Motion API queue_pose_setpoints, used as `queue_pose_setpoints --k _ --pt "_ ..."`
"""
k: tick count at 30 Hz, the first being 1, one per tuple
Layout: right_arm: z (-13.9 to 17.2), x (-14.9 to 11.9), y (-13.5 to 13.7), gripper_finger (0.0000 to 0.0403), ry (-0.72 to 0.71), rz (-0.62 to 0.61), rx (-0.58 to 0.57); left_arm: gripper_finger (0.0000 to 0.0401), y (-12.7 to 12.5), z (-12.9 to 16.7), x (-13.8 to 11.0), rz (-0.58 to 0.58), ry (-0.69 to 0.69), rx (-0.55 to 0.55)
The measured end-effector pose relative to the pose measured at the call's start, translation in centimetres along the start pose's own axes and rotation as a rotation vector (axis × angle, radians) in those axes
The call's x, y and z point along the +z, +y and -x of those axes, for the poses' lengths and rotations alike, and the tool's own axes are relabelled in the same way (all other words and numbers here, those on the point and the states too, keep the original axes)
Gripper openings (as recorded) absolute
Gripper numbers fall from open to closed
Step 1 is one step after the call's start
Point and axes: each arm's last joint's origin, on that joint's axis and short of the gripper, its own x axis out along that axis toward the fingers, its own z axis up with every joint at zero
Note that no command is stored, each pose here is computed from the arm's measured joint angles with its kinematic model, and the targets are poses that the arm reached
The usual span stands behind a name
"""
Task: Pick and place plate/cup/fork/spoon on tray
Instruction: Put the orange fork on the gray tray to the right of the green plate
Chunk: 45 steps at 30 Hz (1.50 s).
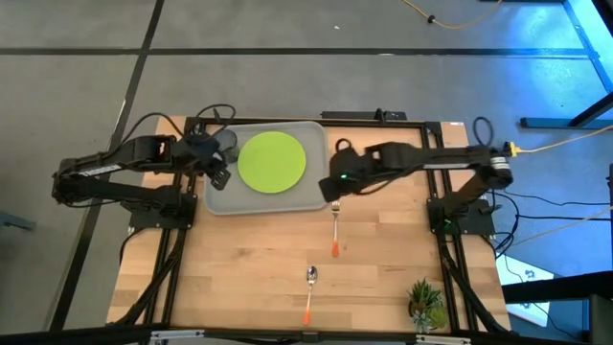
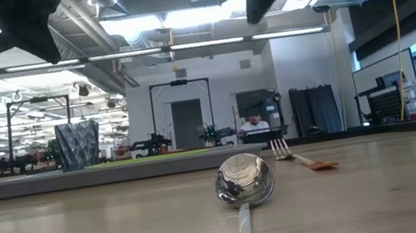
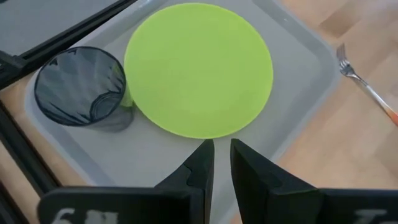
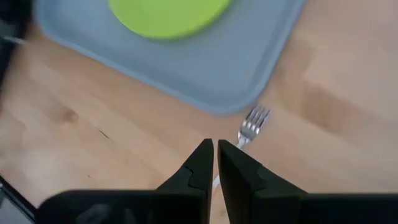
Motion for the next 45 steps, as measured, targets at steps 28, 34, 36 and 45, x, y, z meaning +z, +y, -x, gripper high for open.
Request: queue_pose_setpoints --k 28,34,36,45 --pt "-10.5 -2.2 1.5 0.0011 0.223 -0.085 -0.22 0.0046 0.6 1.4 -0.5 -0.011 -0.038 -0.061" --pt "-11.2 -2.0 0.3 0.0032 0.345 -0.132 -0.229 0.0046 0.6 1.4 -0.4 -0.01 -0.039 -0.062" --pt "-11.7 -2.1 -0.2 0.0034 0.392 -0.149 -0.235 0.0046 0.6 1.4 -0.4 -0.01 -0.039 -0.062" --pt "-13.3 -2.6 -0.9 0.0036 0.411 -0.153 -0.195 0.0046 0.6 1.4 -0.4 -0.008 -0.041 -0.063"
